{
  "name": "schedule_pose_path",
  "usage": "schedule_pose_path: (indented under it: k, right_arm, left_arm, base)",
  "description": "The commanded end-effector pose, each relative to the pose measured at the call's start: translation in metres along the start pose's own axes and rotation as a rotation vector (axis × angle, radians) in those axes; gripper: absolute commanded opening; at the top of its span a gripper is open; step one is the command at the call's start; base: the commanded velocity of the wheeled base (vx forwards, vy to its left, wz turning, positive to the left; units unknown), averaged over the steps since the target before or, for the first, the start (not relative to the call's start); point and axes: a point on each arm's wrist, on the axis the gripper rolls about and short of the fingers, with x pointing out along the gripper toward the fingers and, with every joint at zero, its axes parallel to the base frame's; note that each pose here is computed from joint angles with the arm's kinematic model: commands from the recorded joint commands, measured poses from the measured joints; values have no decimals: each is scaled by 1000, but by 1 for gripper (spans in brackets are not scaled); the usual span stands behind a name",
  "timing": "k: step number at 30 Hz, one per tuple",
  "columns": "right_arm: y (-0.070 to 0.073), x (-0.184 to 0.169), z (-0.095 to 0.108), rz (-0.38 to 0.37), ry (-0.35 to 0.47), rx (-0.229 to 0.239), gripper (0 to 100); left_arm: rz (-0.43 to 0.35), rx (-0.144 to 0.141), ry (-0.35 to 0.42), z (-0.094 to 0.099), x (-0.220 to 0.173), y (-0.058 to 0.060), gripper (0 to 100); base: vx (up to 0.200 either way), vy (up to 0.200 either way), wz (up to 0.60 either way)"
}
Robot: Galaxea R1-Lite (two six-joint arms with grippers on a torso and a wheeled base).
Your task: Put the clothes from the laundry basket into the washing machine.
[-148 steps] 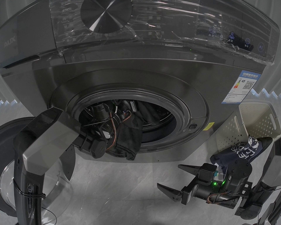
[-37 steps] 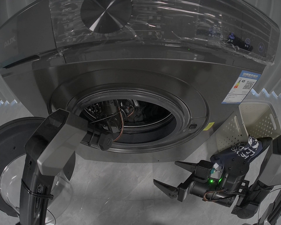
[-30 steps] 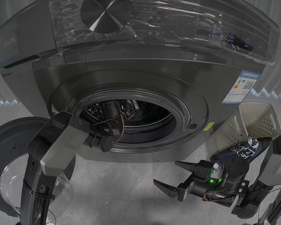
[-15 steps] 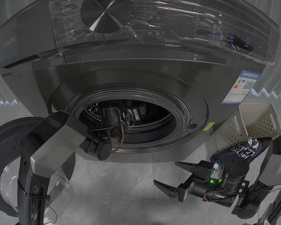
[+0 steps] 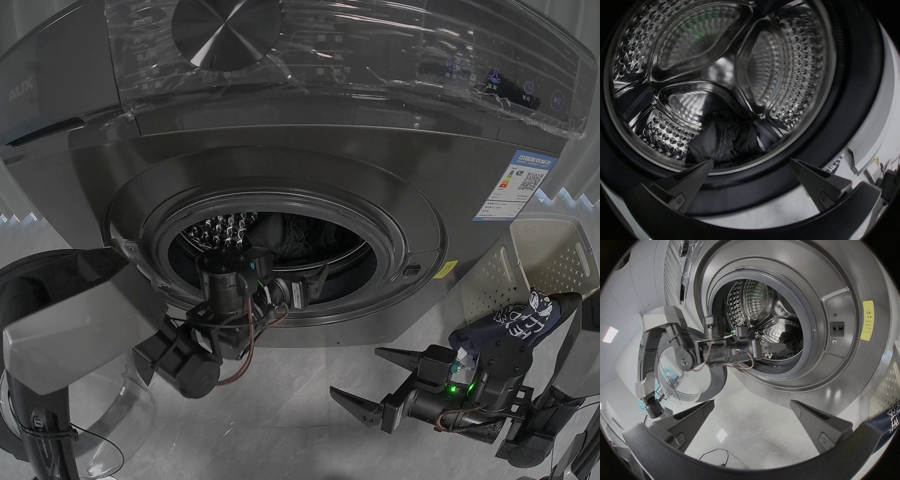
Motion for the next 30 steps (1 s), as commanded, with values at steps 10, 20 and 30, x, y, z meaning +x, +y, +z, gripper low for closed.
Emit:
schedule_pose_path:
  k: [10,20,30]
  right_arm:
    - [-2,-13,5,-10,-11,1,100]
    - [-3,-24,20,-18,-79,0,100]
    - [-21,-47,28,-100,-117,9,100]
  left_arm:
    - [-191,65,30,10,-118,-37,100]
    - [-203,54,-13,17,-148,-31,100]
    - [-193,41,-49,21,-167,-22,100]
  base:
    - [0,0,0]
    - [-100,0,0]
    - [-120,0,0]
